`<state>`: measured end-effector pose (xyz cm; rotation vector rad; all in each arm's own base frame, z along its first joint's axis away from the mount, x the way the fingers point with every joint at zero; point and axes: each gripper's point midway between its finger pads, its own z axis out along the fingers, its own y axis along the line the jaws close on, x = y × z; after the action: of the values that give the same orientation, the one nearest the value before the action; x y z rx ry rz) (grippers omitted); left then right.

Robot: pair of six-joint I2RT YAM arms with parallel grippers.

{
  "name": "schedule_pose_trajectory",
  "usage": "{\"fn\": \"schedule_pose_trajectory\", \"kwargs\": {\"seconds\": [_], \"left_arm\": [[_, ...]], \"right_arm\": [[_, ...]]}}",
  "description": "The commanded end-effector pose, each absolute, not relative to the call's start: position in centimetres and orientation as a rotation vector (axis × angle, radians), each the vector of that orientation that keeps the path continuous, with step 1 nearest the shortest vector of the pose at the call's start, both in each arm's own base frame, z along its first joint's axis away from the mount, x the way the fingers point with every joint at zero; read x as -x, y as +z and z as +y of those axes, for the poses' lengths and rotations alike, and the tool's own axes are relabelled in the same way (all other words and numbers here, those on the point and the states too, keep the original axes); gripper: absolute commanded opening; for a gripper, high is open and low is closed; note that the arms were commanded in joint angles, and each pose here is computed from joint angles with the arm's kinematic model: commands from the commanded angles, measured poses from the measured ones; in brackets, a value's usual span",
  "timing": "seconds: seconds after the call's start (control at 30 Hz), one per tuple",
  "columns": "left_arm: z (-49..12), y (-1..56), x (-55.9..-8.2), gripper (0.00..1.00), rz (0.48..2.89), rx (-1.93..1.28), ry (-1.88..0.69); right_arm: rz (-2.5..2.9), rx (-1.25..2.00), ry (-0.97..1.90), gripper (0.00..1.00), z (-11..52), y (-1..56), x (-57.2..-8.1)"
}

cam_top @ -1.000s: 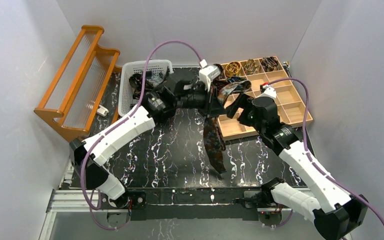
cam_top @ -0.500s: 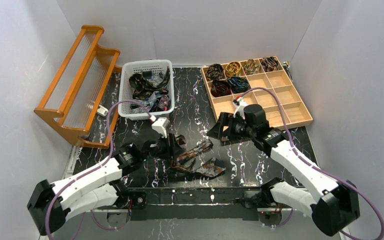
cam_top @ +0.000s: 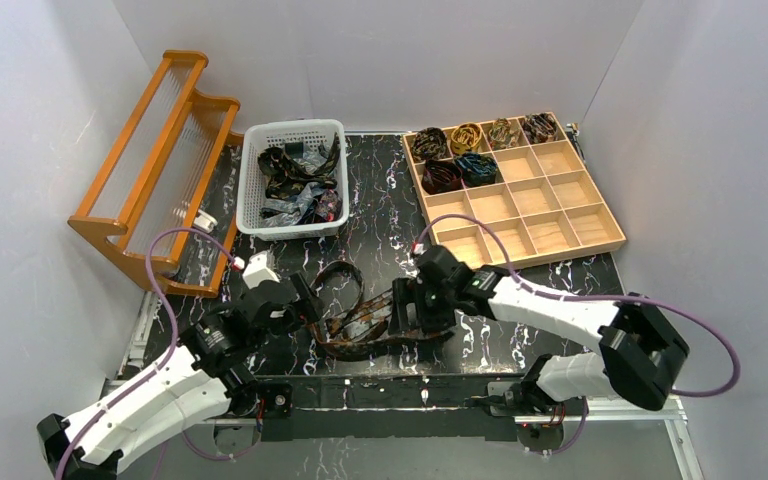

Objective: Roll the ties
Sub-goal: Place the tie at the center of the board.

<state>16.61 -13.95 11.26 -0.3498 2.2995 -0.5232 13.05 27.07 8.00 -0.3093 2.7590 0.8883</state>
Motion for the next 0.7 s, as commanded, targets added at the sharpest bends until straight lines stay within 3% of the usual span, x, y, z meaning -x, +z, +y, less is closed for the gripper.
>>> {"fn": "schedule_pose_trajectory", "kwargs": {"seconds": [0.0,0.27,0.4,0.67], "left_arm": [[-10.6,11.2,-15.9,0.88,2.316,0.454,-0.353],[-11.4,13.7,-16.3,0.97,2.307,0.355,-0.376],[-11.3,15.3,-16.4,0.98,2.276,0.346,-0.403],[-9.6,17.0,-16.2,0.98,2.136,0.417,-0.477]], "right_arm": [[2.763,0.291,0.698,0.96,27.5,7.5,-12.7],[2.696,0.381,0.611,0.98,27.6,9.2,-11.1],[2.681,0.366,0.736,0.99,28.3,12.0,-9.8],[2.763,0.313,0.824,0.98,29.4,9.8,-4.8]]}}
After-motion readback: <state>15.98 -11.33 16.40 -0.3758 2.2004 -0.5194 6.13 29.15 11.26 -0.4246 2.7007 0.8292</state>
